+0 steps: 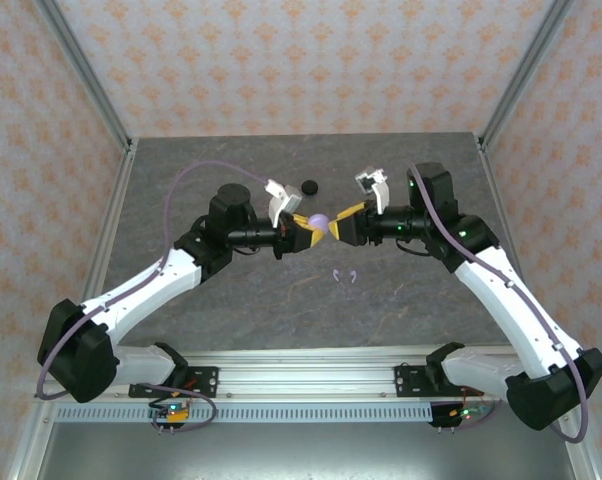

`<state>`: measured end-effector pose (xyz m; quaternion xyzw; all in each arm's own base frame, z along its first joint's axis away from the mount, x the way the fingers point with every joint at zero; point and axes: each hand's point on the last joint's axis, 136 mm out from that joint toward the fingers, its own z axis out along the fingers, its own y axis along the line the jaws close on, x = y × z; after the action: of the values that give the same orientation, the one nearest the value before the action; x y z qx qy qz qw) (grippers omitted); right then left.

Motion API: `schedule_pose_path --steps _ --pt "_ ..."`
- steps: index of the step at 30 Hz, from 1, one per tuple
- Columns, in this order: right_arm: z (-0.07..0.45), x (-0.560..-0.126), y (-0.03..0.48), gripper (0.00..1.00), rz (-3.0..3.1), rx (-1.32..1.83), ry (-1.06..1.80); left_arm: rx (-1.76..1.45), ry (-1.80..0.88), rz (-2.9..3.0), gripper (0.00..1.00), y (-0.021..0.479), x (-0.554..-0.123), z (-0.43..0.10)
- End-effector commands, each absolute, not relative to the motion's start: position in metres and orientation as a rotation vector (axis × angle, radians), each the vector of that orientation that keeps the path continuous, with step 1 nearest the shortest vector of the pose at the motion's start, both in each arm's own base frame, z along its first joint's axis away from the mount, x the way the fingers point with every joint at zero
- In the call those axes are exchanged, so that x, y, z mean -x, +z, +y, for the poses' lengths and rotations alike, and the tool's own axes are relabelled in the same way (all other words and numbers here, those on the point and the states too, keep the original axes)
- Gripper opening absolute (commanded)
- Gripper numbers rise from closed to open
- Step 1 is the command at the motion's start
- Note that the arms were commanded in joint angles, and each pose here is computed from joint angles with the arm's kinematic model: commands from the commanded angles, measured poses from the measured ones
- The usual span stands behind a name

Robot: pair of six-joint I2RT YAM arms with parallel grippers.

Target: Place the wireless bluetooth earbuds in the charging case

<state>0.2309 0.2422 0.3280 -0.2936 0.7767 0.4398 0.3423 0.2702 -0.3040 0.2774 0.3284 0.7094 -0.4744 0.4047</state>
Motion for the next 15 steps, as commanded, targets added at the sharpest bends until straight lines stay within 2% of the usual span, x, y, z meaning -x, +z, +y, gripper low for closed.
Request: schedule_pose_path --steps 1,15 --pt "0.238 -0.228 0.319 0.48 2.063 0.751 1.09 -0.894 -1.112 1.627 0.02 0.296 -0.273 -0.309" --pt "0.243 -0.228 0.309 0.51 2.102 0.779 1.069 -0.972 -1.067 1.508 0.02 0.289 -0.259 -0.316"
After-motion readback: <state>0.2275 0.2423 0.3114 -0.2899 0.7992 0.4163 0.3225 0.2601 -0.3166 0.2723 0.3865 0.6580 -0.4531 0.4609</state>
